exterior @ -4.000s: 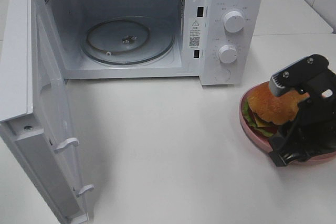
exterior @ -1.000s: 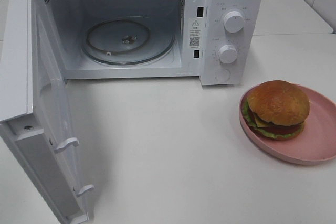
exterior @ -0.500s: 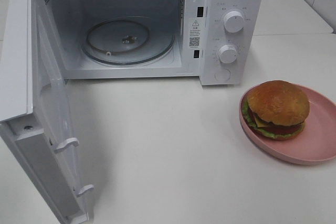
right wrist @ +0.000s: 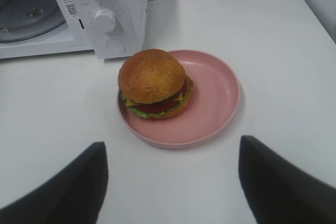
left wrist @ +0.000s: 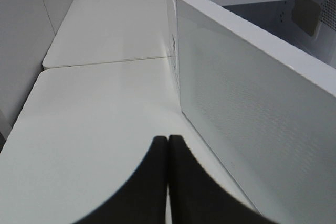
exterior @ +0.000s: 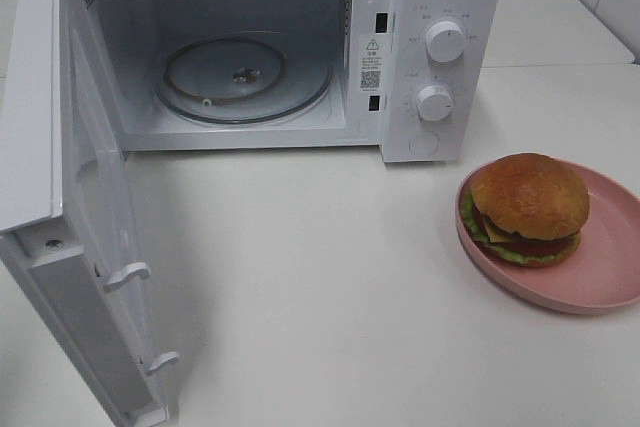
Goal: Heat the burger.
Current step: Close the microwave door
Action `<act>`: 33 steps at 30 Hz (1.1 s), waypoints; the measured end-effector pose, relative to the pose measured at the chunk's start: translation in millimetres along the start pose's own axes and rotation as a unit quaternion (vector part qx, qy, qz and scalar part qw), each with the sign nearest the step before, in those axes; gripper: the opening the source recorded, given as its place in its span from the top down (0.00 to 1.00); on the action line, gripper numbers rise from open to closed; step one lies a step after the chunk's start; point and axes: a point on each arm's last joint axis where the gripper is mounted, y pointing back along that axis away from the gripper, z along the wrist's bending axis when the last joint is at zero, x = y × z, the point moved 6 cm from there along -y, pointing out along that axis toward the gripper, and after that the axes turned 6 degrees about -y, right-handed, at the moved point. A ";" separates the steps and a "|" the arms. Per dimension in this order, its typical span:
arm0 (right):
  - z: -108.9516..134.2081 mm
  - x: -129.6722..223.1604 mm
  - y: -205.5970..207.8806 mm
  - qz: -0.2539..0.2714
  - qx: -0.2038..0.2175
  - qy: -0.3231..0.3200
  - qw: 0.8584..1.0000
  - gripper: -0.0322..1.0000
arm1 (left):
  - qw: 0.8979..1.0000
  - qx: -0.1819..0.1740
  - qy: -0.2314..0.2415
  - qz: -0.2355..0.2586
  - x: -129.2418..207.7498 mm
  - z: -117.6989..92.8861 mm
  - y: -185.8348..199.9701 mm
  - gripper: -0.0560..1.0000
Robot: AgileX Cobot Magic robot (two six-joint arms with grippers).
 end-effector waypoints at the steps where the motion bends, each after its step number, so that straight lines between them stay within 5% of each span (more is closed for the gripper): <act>1: 0.0 0.0 0.0 0.000 0.000 0.000 1.000 0.37 | 1.000 -0.002 0.003 0.001 0.4 1.6 -13.2 0.95; 24: 0.0 0.0 0.0 0.000 0.000 0.000 1.000 0.37 | 0.997 -0.033 0.020 0.073 32.6 20.3 -186.9 0.95; 33: 0.0 0.0 0.0 0.000 0.000 0.000 1.000 0.37 | 0.994 0.042 -0.028 0.092 43.9 -24.1 -243.1 0.95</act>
